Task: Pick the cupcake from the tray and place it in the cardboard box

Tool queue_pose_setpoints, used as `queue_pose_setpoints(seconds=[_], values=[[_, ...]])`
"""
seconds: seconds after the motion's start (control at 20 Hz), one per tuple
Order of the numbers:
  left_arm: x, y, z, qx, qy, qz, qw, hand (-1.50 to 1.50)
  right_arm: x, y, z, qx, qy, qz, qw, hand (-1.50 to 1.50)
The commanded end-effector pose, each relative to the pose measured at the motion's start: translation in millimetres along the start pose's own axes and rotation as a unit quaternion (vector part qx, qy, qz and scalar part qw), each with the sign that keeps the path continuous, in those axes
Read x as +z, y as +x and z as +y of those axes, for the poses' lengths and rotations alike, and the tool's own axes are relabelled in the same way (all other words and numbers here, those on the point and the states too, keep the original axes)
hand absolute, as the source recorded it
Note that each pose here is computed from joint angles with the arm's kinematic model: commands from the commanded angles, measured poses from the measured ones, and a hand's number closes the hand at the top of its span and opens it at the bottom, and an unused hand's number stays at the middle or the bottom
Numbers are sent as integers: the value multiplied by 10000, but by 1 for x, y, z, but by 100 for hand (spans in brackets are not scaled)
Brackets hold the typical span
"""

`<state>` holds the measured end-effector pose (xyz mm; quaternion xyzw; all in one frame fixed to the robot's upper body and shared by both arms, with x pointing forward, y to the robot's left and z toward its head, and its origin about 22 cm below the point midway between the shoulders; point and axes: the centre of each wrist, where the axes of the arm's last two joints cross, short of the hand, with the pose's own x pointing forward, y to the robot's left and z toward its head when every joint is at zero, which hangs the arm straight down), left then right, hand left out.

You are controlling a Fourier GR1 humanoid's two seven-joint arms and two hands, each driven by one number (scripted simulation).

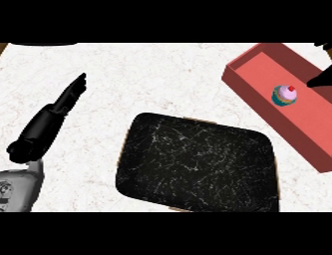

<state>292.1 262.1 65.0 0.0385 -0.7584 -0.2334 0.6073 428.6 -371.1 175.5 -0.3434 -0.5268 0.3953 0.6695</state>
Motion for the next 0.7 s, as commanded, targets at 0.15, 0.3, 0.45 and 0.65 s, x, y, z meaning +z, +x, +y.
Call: queue_pose_setpoints(seconds=[0.15, 0.3, 0.45, 0.65], values=[[3, -5, 2, 64, 79, 60, 9999, 0, 1, -2, -15, -3227, -1597, -987, 9277, -150], [5, -12, 6, 55, 85, 106, 9999, 0, 0, -21, -3, -4249, -1833, -595, 8845, -150], [0, 1, 5, 89, 37, -38, 9999, 0, 14, -37, -42, -4563, -2098, -505, 8632, -150], [1, 1, 7, -69, -28, -96, 9999, 0, 31, -85, -32, -4616, -2544, -345, 8491, -150]])
